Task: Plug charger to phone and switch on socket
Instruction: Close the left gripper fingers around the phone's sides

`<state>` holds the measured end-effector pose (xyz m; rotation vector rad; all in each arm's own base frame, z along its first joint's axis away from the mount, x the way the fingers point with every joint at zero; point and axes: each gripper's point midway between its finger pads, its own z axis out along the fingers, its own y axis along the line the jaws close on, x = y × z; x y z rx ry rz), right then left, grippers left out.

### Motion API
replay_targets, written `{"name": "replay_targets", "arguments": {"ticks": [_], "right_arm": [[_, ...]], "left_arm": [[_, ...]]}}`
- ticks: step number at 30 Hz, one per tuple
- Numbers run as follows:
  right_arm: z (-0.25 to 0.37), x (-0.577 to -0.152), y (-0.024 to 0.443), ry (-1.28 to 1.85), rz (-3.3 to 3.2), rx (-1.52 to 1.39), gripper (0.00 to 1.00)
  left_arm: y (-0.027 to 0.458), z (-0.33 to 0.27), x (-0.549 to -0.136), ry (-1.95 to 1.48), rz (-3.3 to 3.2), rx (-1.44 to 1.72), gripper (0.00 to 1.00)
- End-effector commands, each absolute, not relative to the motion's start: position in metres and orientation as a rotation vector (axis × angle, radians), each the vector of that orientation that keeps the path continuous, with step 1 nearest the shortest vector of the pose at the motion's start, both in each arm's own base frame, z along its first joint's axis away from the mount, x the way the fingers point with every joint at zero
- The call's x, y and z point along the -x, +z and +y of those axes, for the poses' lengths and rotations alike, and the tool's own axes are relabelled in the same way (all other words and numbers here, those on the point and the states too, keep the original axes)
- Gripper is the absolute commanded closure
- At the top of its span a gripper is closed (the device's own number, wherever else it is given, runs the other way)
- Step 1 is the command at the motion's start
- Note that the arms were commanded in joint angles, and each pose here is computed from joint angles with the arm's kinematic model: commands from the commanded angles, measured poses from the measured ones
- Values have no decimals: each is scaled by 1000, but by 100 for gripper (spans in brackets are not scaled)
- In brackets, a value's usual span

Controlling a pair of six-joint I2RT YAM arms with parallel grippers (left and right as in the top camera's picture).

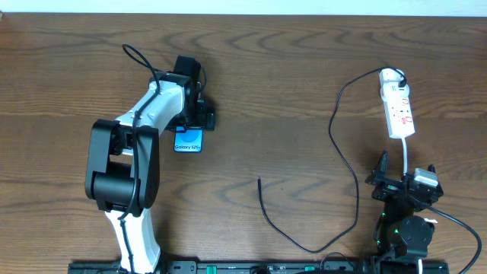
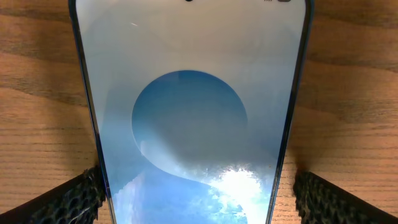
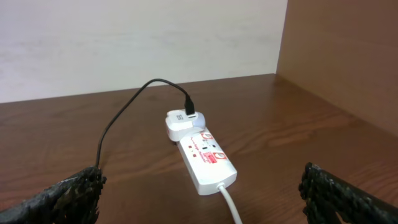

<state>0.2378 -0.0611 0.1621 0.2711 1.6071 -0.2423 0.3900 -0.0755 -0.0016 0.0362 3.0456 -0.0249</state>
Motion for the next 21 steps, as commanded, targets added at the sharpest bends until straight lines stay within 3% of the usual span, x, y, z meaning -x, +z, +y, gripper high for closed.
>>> {"name": "replay_targets", "arguments": {"ticks": [1, 21], "right_arm": [[-64, -237, 163, -243, 1599, -294, 1], [-64, -237, 163, -243, 1599, -294, 1]], "left_arm": [[-14, -75, -383, -28, 3086, -39, 2], [-16, -75, -382, -28, 3085, -39, 3]]}}
